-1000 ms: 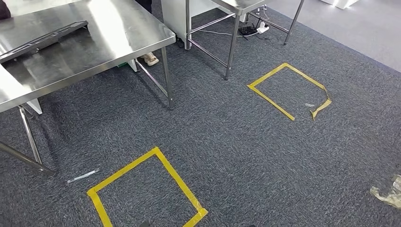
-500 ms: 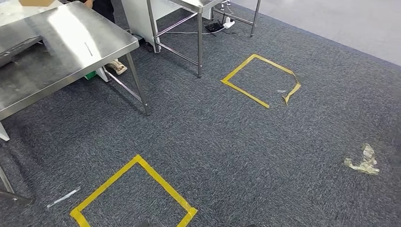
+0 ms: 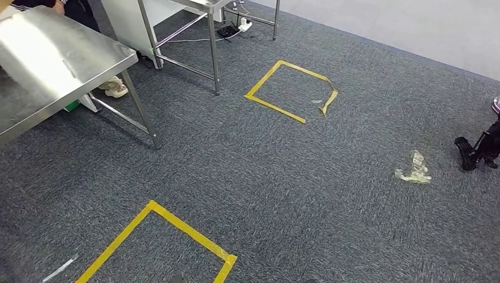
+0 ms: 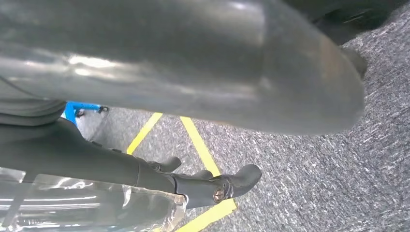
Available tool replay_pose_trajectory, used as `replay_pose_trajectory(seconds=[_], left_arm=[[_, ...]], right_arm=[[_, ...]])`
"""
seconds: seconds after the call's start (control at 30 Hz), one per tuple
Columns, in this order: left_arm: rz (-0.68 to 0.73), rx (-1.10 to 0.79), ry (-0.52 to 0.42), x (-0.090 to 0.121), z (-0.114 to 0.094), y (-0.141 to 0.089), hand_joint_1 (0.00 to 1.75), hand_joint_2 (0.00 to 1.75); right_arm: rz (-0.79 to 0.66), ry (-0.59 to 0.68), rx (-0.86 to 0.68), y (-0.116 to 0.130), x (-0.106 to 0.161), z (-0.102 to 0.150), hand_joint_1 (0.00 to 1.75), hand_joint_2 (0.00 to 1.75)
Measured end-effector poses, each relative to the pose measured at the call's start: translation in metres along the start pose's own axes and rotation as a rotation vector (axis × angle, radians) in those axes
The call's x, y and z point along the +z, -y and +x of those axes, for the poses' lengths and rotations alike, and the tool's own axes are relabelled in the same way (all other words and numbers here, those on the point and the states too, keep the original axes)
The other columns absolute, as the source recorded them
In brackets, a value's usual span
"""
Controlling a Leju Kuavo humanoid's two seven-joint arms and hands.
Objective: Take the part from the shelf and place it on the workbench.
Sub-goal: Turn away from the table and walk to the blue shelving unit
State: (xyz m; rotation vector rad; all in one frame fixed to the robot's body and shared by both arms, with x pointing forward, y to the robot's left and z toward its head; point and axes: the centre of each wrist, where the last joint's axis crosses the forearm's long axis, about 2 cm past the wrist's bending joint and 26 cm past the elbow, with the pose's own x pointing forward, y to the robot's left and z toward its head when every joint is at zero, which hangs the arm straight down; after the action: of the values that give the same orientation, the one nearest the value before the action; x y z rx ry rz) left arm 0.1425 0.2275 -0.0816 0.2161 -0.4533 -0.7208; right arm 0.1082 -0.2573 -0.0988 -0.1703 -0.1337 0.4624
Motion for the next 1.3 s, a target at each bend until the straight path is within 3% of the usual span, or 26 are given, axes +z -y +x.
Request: replay_pose_trajectory(seconds=[0.6,1.3], left_arm=[[-0.013,0.000,-0.008,0.001,-0.007,0.004,0.00,0.00],[-0.014,-0.022,0.013,-0.001,0.008,-0.001,0.00,0.00]], right_arm=[[-0.006,0.009,0.017,0.001,0.001,0.006,0.00,0.00],[-0.010,0.007,0.008,0.002,0.000,0.000,0.00,0.00]])
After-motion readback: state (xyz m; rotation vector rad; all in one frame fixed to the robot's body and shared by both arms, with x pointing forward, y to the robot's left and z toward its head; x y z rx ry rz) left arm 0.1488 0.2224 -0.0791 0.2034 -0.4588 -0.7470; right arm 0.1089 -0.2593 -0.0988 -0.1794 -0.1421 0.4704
